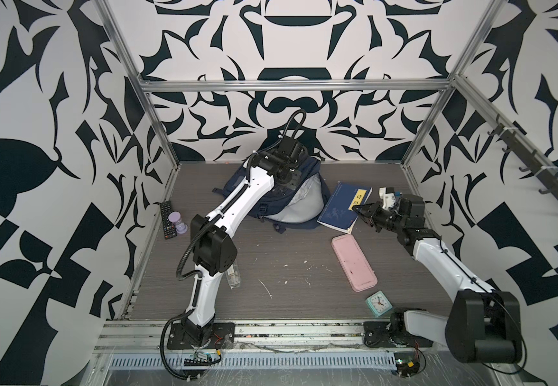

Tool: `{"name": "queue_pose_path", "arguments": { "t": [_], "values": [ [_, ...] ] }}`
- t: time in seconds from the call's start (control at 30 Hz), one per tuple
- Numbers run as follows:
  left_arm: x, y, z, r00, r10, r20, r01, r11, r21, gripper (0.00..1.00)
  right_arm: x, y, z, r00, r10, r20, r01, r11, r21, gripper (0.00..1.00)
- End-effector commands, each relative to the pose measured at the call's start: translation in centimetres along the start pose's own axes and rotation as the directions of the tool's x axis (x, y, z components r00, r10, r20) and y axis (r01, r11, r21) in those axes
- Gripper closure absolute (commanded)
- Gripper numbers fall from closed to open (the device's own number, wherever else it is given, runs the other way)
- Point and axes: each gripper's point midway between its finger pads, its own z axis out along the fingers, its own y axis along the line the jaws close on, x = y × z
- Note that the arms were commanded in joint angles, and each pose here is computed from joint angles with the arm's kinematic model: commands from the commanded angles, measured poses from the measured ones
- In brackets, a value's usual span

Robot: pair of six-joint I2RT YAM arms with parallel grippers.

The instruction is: Pack the student bag

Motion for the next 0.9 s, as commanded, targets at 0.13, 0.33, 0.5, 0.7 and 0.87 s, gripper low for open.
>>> {"name": "queue_pose_path", "arguments": {
  "t": [0.13,0.33,0.5,0.7,0.87],
  "values": [
    [-3.8,-0.1,-6.1,0.984,-0.099,0.15,0.078,0.987,0.139,1.0,-1.2,5.3,3.5,0.994,-0.103,0.04,0.108,0.986,-0.128,1.0],
    [-4.0,0.5,-6.6,0.979,-0.144,0.146,0.117,0.976,0.183,1.0,-1.2,7.0,7.9,0.993,-0.12,0.018,0.121,0.978,-0.172,1.0],
    [-4.0,0.9,-6.6,0.976,-0.164,0.141,0.135,0.971,0.195,1.0,-1.2,8.1,11.8,0.993,-0.115,-0.006,0.111,0.973,-0.201,1.0],
    [-4.2,1.0,-7.1,0.97,-0.204,0.135,0.168,0.957,0.236,1.0,-0.9,9.3,16.9,0.994,-0.101,-0.04,0.088,0.967,-0.238,1.0],
    [-4.4,1.2,-7.6,0.966,-0.224,0.13,0.185,0.949,0.256,1.0,-0.5,9.5,20.7,0.995,-0.074,-0.065,0.054,0.964,-0.26,1.0]
  ]
}}
